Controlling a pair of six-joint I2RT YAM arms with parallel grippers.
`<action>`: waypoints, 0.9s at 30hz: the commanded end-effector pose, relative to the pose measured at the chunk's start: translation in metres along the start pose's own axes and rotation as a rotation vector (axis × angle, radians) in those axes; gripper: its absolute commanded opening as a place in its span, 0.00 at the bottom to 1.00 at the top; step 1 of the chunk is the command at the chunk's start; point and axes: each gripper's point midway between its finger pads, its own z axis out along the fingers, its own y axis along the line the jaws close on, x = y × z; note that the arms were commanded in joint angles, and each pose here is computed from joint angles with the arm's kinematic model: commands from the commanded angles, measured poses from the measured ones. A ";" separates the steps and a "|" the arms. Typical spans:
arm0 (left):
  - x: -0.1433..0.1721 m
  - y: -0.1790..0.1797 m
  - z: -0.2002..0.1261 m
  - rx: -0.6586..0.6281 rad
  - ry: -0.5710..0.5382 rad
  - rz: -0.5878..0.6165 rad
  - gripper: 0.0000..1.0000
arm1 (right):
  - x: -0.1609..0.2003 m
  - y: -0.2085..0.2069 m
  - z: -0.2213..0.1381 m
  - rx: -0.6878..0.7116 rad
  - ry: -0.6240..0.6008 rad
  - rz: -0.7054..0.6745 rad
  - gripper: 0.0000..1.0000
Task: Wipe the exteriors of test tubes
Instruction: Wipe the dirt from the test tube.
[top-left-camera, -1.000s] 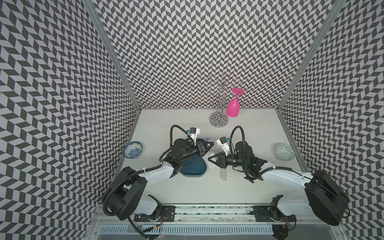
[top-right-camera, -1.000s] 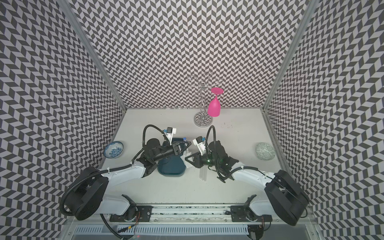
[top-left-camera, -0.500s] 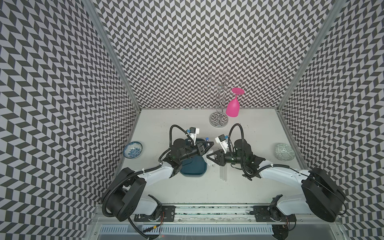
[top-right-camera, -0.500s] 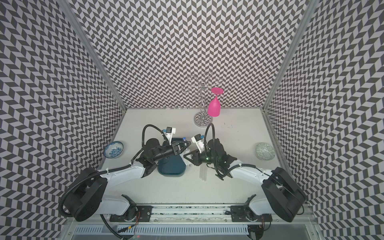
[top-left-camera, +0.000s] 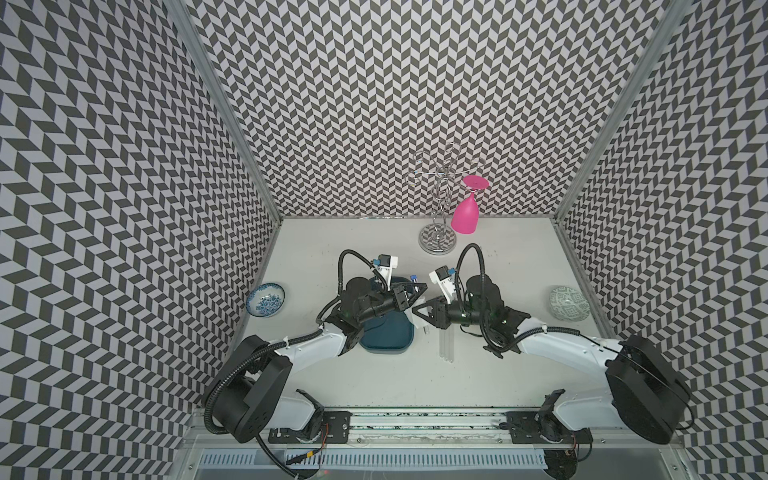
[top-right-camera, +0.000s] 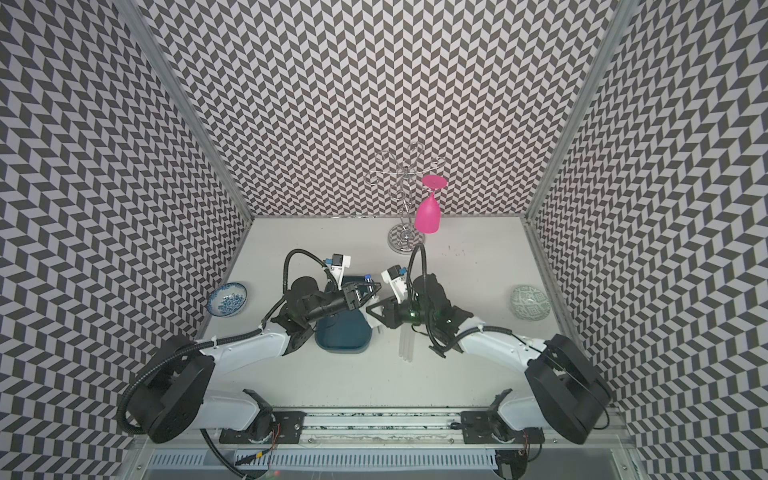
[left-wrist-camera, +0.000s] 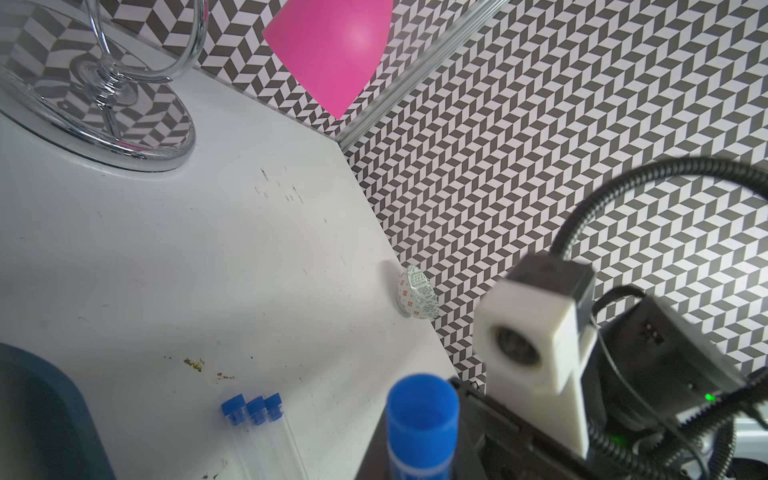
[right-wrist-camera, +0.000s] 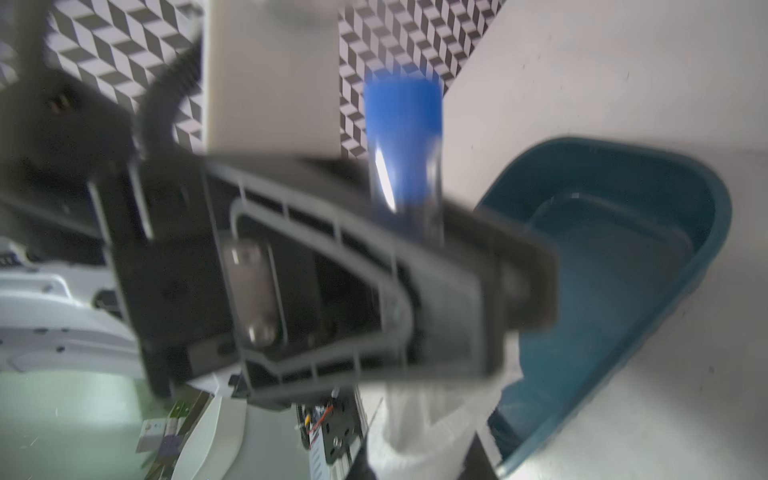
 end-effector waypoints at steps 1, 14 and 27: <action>-0.001 -0.010 -0.003 0.032 -0.005 0.020 0.14 | -0.028 0.007 0.005 -0.022 -0.059 -0.066 0.19; -0.002 -0.008 -0.003 0.025 -0.005 0.027 0.14 | 0.060 -0.002 -0.019 -0.025 0.037 0.102 0.19; 0.000 -0.007 -0.001 0.028 0.009 0.017 0.14 | -0.026 0.008 0.011 0.001 -0.019 -0.089 0.20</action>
